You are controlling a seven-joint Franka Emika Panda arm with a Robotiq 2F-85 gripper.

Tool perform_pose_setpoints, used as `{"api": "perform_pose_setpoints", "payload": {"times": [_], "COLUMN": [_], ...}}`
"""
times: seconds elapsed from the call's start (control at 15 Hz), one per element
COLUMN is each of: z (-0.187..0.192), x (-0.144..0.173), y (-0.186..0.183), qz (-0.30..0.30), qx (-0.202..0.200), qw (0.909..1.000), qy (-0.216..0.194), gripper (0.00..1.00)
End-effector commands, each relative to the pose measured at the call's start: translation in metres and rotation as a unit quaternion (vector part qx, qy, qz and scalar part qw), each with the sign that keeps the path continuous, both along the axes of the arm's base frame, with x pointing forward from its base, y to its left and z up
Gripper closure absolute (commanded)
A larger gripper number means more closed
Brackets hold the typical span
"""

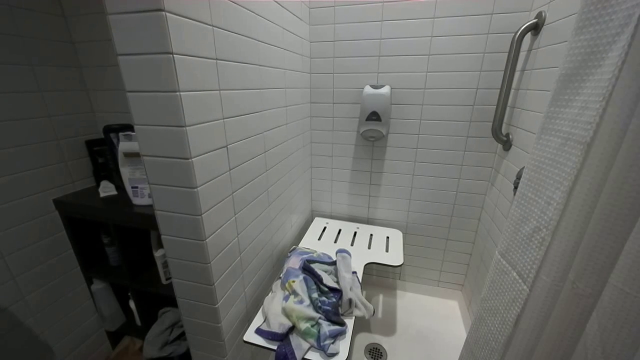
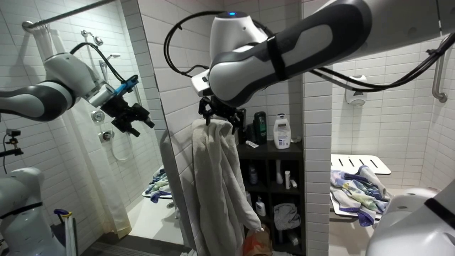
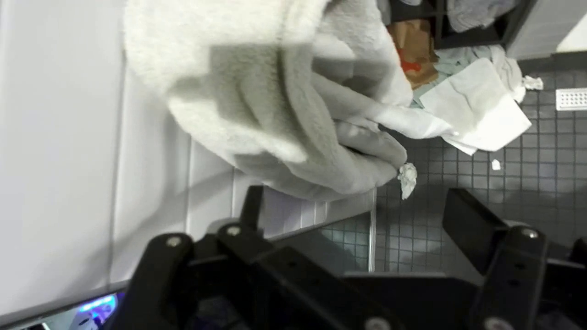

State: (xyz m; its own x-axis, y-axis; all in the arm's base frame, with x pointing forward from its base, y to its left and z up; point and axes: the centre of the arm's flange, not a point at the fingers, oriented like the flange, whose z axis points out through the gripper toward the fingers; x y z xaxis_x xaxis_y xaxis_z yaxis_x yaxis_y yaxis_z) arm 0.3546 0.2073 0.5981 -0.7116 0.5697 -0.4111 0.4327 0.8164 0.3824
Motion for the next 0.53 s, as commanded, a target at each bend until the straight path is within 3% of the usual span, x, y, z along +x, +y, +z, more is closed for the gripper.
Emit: {"api": "perform_pose_setpoints", "payload": {"times": [0.0, 0.27, 0.47], "z": [0.024, 0.034, 0.025], "x": [0.018, 0.036, 0.047], "y": [0.000, -0.011, -0.021], "qz": [0.084, 0.138, 0.136], "qx": [0.017, 0.052, 0.073], "qw": [0.9948, 0.9852, 0.9858], "qy": [-0.054, -0.088, -0.067], "gripper": [0.00, 0.00, 0.00]}}
